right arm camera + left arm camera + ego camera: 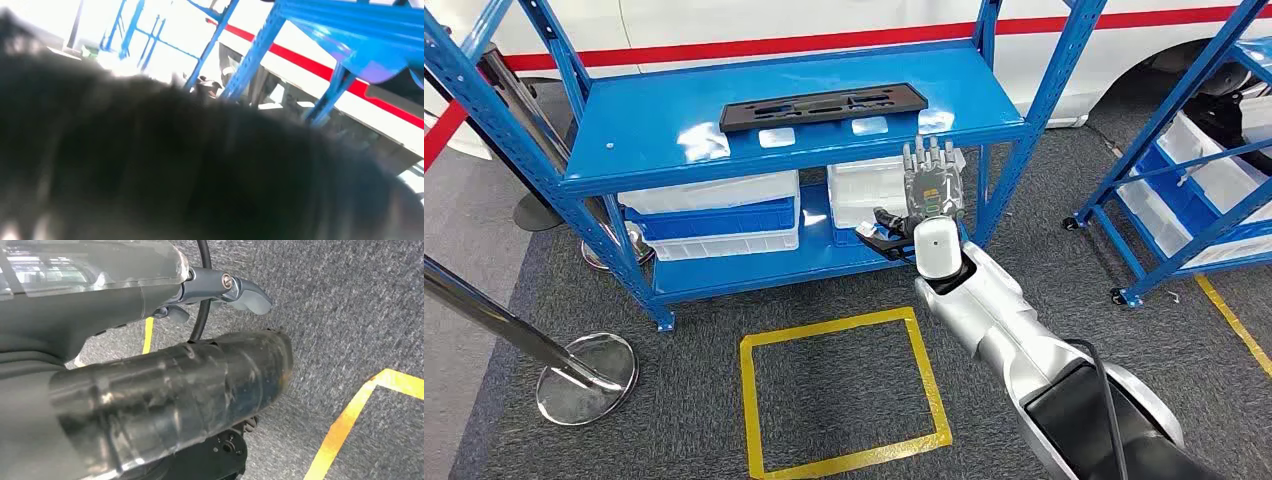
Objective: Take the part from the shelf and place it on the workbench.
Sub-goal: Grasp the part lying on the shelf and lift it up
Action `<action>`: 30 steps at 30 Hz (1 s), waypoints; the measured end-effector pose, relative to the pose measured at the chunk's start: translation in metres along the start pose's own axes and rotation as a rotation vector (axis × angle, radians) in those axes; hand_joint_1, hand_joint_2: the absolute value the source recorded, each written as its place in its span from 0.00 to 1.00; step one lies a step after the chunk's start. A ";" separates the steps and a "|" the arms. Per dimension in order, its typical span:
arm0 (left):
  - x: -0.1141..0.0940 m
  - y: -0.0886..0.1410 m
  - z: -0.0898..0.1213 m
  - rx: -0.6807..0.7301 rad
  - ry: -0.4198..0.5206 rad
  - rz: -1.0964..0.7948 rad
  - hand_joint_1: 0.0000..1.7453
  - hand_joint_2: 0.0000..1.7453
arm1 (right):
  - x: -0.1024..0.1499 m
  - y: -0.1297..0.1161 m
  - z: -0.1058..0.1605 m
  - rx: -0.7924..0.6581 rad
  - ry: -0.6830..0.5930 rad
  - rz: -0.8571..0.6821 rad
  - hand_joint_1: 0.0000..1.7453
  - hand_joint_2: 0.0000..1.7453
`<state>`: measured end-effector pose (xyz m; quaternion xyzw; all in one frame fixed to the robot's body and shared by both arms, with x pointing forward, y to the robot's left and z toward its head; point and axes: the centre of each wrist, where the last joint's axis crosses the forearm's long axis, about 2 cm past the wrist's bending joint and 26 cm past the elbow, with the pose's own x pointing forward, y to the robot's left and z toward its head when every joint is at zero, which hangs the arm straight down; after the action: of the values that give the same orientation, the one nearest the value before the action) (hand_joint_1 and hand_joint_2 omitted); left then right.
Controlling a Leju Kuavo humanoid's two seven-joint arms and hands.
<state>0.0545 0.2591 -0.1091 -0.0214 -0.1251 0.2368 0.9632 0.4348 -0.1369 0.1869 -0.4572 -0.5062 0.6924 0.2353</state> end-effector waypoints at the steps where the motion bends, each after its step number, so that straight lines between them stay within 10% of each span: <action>1: 0.000 0.000 0.000 0.000 -0.001 0.002 0.00 0.00 | 0.001 -0.001 -0.001 0.002 -0.004 0.001 0.00 0.00; 30: -0.004 -0.003 0.001 0.170 0.089 0.048 0.00 0.00 | 0.021 -0.027 -0.011 0.034 -0.090 0.005 0.00 0.00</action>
<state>0.0527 0.2543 -0.1087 0.0470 -0.0611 0.2684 0.9602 0.4307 -0.1044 0.2024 -0.4230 -0.5031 0.7214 0.2182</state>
